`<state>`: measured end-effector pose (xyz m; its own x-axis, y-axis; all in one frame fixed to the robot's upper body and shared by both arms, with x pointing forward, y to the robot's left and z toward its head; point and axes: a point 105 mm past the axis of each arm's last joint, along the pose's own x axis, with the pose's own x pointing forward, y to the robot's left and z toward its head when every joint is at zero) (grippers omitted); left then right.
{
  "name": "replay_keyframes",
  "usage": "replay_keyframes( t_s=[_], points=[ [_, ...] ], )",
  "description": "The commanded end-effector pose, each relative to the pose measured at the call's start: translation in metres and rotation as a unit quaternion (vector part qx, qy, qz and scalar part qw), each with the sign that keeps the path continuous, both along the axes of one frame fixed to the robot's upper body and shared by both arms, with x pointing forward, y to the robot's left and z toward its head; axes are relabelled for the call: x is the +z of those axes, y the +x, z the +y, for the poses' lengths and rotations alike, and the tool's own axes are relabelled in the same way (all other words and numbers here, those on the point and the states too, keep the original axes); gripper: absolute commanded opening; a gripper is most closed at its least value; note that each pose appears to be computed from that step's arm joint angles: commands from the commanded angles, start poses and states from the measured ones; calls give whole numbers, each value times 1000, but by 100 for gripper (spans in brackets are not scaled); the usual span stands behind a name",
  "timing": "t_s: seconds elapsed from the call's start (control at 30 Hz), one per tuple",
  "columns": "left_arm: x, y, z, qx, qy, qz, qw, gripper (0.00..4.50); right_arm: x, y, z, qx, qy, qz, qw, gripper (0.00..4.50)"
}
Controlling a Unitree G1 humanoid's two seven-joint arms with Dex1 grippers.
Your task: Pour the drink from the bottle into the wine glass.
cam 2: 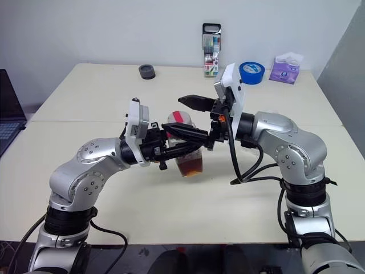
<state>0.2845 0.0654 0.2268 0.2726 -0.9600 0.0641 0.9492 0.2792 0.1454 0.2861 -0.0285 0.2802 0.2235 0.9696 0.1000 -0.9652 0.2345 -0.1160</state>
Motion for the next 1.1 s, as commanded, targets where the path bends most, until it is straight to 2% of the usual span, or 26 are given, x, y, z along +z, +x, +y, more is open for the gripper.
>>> replay_keyframes(
  t_s=[0.03, 0.47, 0.67, 0.9, 1.1],
  points=[
    [15, -6, -1, -12, -5, -37, 999, 180, 9, -2, -4, -2, 5, -25, 1000, 447],
    [15, -4, 0, -7, -4, -38, 999, 180, 8, 4, -21, -14, -15, -28, 999, 447],
    [15, -4, -1, -6, -4, -39, 999, 180, 9, -1, -22, -4, -14, -21, 1000, 447],
    [15, -3, -2, -6, -6, -39, 999, 180, 6, -12, -13, 24, -10, -6, 1000, 447],
    [15, -3, -2, -6, -5, -38, 999, 180, 5, -8, 2, 20, 9, -9, 1000, 447]
  ],
)
